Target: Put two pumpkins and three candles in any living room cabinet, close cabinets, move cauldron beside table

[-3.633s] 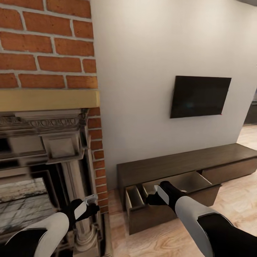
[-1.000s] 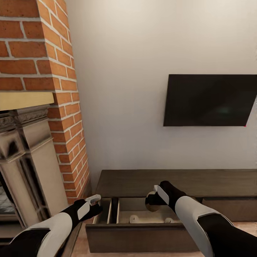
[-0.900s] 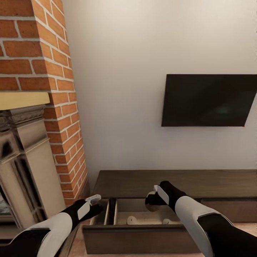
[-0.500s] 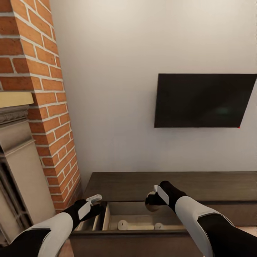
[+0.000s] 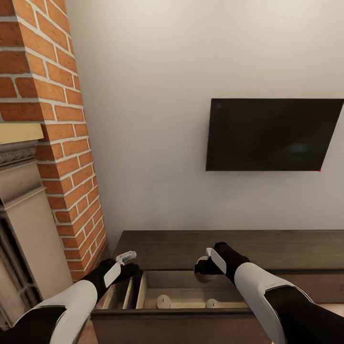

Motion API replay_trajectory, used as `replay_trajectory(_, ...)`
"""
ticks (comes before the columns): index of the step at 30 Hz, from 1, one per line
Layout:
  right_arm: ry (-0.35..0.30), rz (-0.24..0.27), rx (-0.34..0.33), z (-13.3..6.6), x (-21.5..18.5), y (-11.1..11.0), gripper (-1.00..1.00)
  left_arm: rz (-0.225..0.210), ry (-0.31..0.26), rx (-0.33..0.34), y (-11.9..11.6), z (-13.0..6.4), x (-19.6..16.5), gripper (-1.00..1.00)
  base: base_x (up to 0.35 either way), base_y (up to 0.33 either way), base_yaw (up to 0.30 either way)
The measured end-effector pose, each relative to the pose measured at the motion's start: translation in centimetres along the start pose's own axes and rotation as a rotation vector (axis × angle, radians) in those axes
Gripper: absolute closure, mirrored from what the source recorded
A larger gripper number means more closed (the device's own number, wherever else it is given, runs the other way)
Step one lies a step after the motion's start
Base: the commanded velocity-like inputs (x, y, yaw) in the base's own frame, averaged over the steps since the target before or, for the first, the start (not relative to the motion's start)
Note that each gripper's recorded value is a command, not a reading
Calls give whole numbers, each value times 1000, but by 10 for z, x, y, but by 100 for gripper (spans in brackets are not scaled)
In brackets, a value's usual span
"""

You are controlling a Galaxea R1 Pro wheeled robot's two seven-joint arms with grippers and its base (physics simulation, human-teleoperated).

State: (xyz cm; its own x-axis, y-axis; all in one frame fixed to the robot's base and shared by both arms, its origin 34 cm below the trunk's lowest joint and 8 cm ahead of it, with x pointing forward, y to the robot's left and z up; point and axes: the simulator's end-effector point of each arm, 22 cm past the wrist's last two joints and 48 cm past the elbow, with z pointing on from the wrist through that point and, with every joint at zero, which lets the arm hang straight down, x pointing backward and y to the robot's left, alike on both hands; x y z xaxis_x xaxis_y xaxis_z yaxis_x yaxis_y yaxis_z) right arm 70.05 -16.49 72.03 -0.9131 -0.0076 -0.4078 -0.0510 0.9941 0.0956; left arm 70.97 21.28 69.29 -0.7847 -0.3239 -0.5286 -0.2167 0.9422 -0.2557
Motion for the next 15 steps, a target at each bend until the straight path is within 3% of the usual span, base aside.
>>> replay_trajectory(12,9,2,-1,4,3,-1,100,76,-50,120,-59,-63,-96,-100,0,0,33)
replay_trajectory(13,11,5,-2,5,3,0,100,90,-62,152,-76,-79,-107,-100,0,0,90)
replay_trajectory(15,14,6,-4,6,4,0,100,104,-60,177,-93,-87,-110,-100,0,0,96)
